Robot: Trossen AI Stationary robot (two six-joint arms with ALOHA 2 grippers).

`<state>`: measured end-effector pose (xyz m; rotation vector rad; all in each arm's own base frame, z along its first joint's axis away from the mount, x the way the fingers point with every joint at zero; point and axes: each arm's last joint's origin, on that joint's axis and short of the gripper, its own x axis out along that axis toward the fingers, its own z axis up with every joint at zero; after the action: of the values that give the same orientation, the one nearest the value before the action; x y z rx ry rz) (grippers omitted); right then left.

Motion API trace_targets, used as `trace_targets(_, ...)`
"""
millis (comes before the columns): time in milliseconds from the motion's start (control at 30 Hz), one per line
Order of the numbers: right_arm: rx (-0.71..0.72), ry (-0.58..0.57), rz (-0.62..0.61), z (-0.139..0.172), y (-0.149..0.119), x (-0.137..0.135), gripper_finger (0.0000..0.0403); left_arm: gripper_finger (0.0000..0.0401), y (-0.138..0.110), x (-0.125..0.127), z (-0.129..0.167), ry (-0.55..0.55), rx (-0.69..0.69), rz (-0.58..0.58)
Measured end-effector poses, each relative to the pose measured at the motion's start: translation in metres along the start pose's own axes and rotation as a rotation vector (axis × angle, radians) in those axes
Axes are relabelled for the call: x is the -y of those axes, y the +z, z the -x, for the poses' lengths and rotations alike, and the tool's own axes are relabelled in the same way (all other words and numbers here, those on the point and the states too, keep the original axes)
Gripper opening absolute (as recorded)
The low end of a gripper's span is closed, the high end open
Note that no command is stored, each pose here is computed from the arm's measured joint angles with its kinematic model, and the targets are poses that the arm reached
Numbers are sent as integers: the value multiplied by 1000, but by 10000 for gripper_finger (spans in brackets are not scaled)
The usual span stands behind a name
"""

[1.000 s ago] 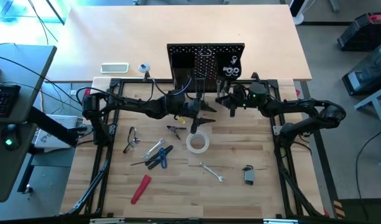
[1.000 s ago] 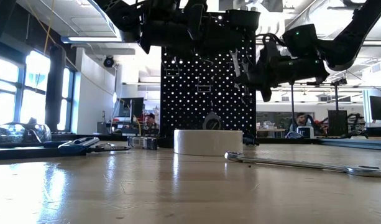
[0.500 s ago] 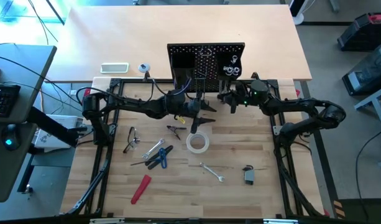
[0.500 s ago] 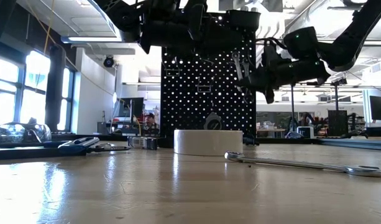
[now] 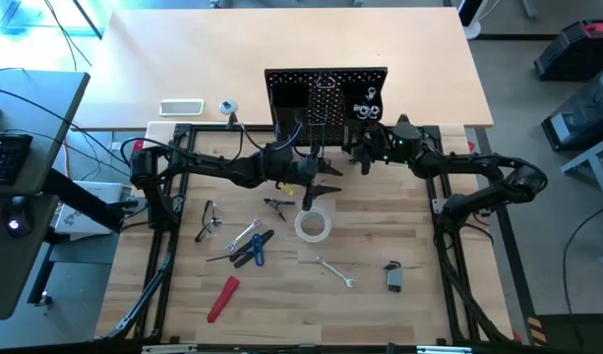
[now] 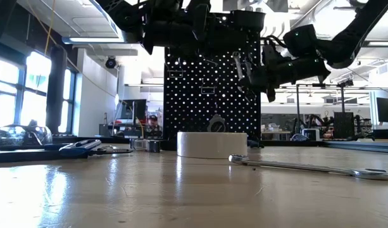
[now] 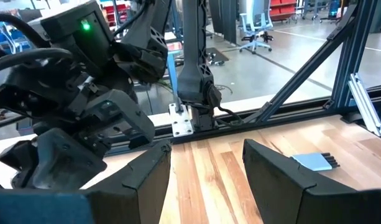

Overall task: Hang tools onto peg board
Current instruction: Hang the silver wrench on the peg board

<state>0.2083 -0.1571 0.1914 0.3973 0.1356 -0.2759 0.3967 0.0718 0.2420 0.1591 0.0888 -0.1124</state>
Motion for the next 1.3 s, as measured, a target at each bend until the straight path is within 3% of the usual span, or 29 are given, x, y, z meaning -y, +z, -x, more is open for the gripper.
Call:
trace_targets(633, -19, -48, -22, 1, -5, 2, 27, 193, -1, 0, 0, -2, -11, 11)
trace_targets(1300, -90, -61, -50, 1, -12, 2, 162, 193, -3, 3, 6, -23, -116, 5)
